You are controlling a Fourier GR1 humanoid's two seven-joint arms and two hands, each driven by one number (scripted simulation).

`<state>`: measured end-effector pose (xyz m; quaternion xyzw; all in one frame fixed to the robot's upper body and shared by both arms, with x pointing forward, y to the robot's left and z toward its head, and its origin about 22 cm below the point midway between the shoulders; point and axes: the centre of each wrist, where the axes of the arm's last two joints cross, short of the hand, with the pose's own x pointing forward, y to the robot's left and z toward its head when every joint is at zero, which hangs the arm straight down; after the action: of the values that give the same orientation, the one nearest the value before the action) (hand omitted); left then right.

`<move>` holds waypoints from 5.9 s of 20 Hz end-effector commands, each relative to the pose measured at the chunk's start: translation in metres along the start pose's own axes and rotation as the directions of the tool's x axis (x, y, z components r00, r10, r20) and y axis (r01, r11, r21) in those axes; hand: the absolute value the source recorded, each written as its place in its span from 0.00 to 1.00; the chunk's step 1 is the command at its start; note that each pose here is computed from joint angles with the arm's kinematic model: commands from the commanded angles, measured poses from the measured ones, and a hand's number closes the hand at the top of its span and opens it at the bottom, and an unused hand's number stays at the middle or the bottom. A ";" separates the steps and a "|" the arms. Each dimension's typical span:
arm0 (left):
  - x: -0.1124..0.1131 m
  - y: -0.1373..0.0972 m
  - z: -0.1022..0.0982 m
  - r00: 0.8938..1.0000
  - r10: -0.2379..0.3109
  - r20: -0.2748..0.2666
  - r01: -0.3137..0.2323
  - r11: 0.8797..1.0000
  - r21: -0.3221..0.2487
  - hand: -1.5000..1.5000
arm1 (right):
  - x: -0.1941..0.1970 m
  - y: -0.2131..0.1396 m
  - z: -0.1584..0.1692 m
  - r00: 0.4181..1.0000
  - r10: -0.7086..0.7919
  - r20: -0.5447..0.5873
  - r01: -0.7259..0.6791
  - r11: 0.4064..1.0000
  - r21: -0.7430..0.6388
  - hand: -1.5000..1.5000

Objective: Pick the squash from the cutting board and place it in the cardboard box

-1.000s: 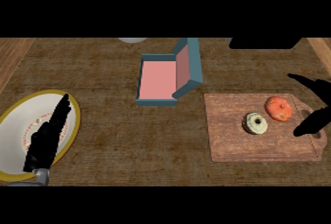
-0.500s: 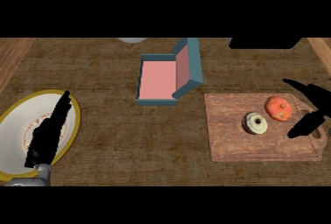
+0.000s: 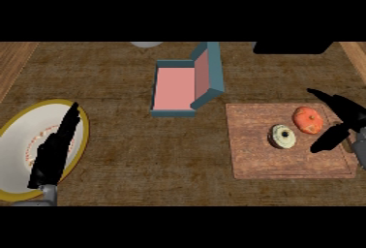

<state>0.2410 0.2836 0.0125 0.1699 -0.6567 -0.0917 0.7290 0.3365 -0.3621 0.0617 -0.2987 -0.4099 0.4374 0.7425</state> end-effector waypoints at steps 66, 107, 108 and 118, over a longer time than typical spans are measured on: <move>-0.006 0.000 0.002 1.000 -0.005 0.006 0.005 1.000 -0.006 0.50 | 0.325 0.037 0.145 0.967 -0.171 0.190 0.256 0.640 -0.724 1.00; -0.001 -0.011 -0.001 1.000 -0.005 0.006 0.005 1.000 -0.024 0.50 | 0.304 0.009 -0.027 0.639 -0.633 0.436 0.675 0.190 -0.713 0.00; -0.001 -0.011 -0.011 1.000 0.011 0.003 -0.011 1.000 0.000 0.50 | 0.301 0.005 -0.024 0.636 -0.623 0.456 0.687 0.187 -0.703 0.00; 0.001 0.012 -0.004 1.000 -0.011 -0.019 0.012 0.998 0.067 0.50 | 0.209 0.004 -0.005 0.565 -0.659 0.496 0.652 -0.011 -0.758 0.00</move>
<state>0.2365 0.2921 0.0064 0.1834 -0.6497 -0.0808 0.7333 0.4179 -0.1492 0.1302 -0.4148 -0.6615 -0.2104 0.5882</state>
